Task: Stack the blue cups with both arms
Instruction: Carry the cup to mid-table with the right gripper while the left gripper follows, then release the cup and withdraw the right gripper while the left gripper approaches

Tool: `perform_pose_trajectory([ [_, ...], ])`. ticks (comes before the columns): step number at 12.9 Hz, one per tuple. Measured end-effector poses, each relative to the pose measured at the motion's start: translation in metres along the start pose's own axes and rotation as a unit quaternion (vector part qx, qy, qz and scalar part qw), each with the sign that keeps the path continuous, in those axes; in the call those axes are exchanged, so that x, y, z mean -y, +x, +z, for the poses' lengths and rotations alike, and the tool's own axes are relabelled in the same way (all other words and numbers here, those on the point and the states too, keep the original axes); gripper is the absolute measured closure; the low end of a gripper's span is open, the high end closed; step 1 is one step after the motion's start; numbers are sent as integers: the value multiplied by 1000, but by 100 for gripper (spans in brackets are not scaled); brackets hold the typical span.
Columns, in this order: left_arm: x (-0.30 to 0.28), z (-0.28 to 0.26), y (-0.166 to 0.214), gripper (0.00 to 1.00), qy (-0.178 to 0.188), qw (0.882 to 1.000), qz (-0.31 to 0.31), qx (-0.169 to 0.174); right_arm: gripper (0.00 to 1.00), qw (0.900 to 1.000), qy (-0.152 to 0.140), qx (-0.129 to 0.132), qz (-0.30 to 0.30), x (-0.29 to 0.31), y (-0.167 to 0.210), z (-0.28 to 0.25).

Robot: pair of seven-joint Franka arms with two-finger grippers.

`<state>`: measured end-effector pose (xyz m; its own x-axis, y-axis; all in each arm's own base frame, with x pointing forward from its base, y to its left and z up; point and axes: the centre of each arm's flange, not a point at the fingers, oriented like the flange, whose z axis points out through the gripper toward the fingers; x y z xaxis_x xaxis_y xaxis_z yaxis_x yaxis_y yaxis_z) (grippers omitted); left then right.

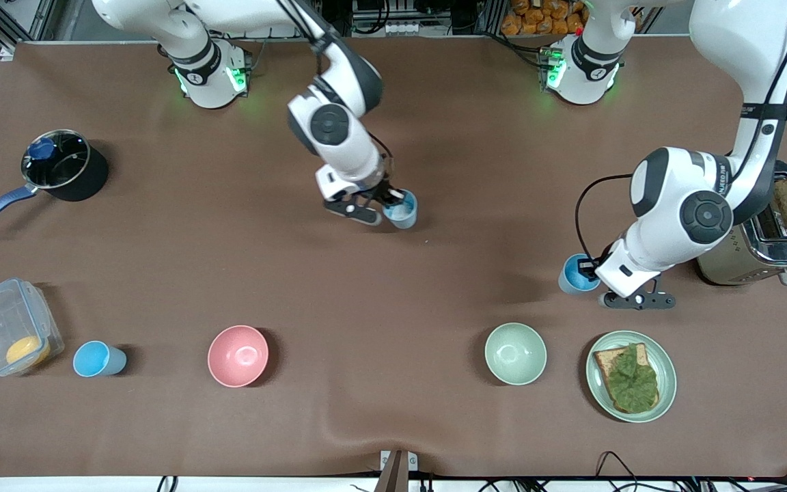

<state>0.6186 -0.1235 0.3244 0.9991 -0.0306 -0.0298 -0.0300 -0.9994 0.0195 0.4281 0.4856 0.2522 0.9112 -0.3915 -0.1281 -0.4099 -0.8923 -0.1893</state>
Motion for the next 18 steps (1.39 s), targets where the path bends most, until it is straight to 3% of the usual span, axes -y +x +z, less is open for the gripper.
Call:
perform_pose_trajectory([
  [4, -32, -1, -6, 97, -7, 1000, -15, 1, 95, 1000, -2, -11, 7, 8, 0, 17],
  [9, -76, -4, -17, 97, -18, 999, -28, 4, 44, 999, -29, -18, 14, 6, 26, 1],
  [13, -130, -18, -32, 97, -37, 998, -48, 1, 1, 997, -64, -10, 35, 11, 69, -75],
  [18, -205, -32, -69, 97, -56, 992, -109, 12, 0, 997, -68, 2, 40, -52, 163, -179],
])
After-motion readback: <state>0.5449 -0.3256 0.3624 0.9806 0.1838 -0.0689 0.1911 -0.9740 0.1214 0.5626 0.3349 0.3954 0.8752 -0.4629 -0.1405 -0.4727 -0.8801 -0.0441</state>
